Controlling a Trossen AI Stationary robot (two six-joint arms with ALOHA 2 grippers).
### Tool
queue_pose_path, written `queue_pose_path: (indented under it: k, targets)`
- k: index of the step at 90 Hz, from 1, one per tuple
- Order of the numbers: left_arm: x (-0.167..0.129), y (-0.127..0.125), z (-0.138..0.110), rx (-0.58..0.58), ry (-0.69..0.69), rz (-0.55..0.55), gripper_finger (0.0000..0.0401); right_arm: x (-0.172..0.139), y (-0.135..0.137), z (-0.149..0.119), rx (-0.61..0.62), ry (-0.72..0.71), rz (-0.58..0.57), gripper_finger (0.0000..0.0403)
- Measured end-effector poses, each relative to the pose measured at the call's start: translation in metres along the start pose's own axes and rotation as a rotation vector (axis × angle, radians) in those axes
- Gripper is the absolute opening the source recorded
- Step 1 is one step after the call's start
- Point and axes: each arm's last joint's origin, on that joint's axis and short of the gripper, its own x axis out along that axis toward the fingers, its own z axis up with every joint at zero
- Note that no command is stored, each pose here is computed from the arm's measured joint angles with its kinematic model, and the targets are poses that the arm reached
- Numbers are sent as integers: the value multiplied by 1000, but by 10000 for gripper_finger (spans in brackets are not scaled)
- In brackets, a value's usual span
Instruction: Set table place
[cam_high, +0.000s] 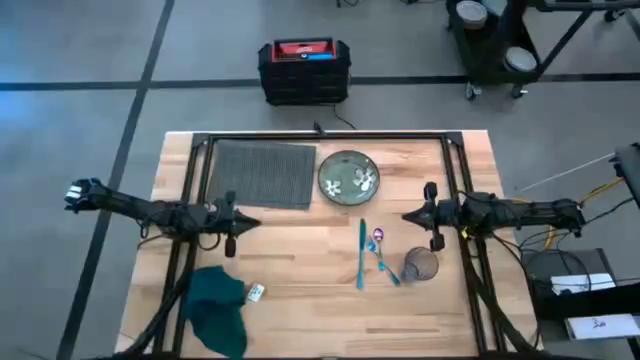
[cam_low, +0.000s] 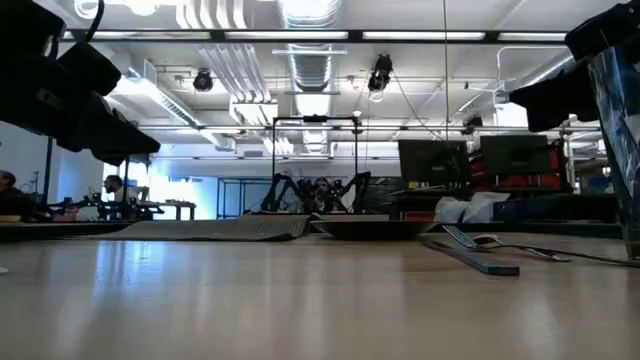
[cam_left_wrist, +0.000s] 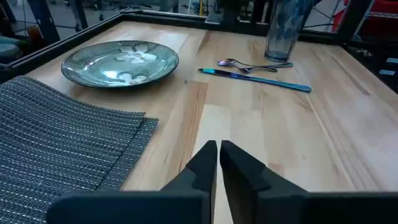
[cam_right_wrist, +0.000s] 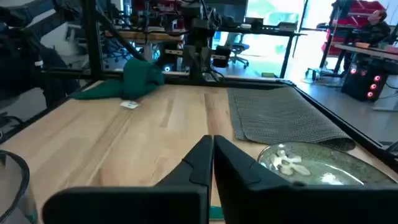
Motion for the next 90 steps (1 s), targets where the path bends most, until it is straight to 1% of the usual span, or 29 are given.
queue_pose_path:
  k: [31,37,46,56,65,69,73,76,81,87,90]
  targets:
    - [0,0,0,1,-1,0,9,0,0,0,0,0,0,0]
    - [0,0,3,10,-29,22,9,0,0,0,0,0,0,0]
    - [-1,0,14,-31,-143,47,9,0,0,0,0,0,0,0]
    - [-6,-2,34,-112,-355,13,9,0,0,0,-1,-1,0,0]
    - [-14,-3,52,-128,-540,-1,9,0,0,1,-9,-15,-10,0]
    - [-16,-3,57,-129,-596,-6,9,0,0,3,38,-37,-1,0]
    - [-19,-3,62,-135,-634,-25,9,0,0,6,141,-68,7,0]
    - [-19,-5,66,-123,-625,-45,8,0,0,8,229,-86,13,0]
    - [-17,-8,72,-87,-549,-65,4,0,-1,10,353,-110,8,0]
    - [-14,-12,88,-56,-412,-67,1,-1,-2,14,417,-151,-15,0]
    - [-13,-14,96,-50,-321,-58,1,-1,-2,15,445,-163,-20,0]
